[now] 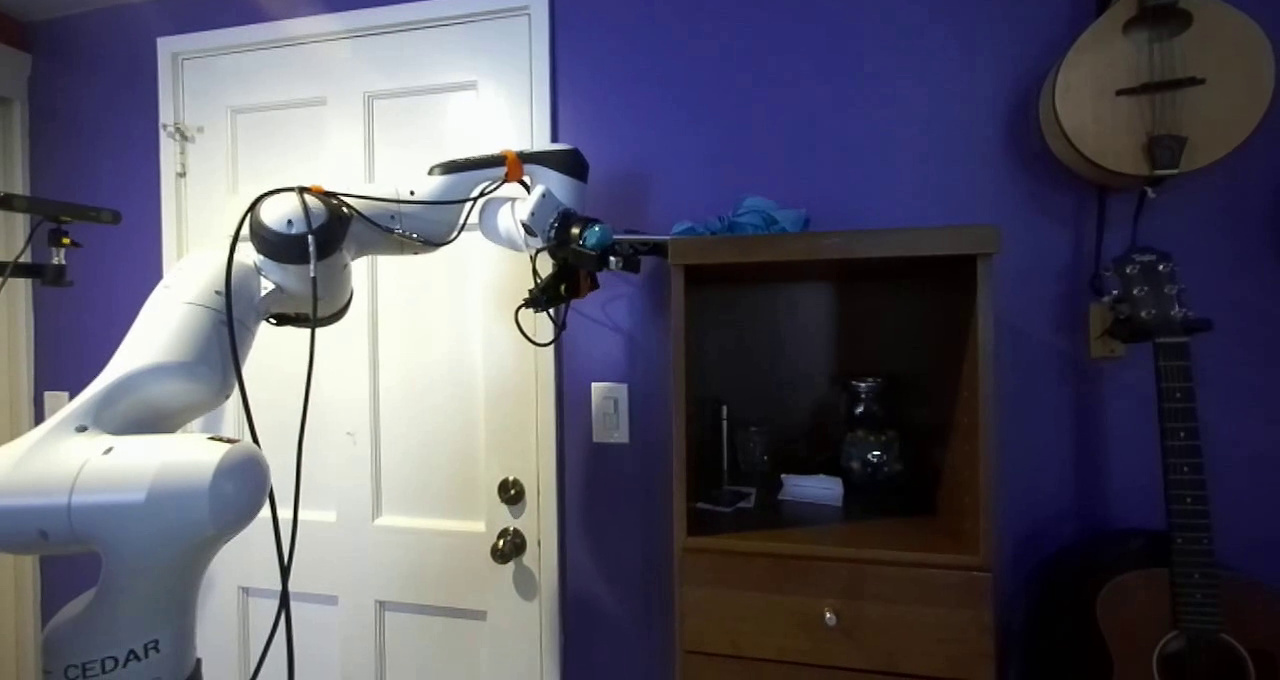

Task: Remove the umbrella from the door and put it on top of the cabinet

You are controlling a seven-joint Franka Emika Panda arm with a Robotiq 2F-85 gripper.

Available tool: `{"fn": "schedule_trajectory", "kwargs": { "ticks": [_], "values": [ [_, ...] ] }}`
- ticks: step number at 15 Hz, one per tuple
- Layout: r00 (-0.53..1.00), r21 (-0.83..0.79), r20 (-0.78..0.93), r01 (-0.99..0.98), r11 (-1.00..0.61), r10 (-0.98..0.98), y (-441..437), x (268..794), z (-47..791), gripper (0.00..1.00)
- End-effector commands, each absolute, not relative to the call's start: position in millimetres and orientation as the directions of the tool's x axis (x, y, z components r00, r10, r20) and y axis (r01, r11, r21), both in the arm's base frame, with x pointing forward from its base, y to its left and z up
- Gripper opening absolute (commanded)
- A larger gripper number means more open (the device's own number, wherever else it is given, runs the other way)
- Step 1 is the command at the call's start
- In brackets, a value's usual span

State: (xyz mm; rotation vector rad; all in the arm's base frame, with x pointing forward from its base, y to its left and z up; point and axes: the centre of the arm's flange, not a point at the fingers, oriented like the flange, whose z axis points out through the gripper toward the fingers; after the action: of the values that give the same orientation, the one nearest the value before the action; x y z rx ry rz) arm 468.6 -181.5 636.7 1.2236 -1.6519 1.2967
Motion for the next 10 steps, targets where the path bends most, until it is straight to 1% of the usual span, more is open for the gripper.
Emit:
{"fn": "schedule_trajectory", "kwargs": {
  "ticks": [1,7,10],
  "values": [
    [-0.364,-0.374,0.891,-0.927,0.016,-0.27,-174.5,489.4,674.5,1.0],
    [-0.336,-0.383,0.903,-0.911,-0.151,-0.268,-169.1,517.8,697.6,1.0],
    [-0.342,-0.412,0.885,-0.892,-0.187,-0.316,-169.1,525.2,697.8,1.0]
  ]
}}
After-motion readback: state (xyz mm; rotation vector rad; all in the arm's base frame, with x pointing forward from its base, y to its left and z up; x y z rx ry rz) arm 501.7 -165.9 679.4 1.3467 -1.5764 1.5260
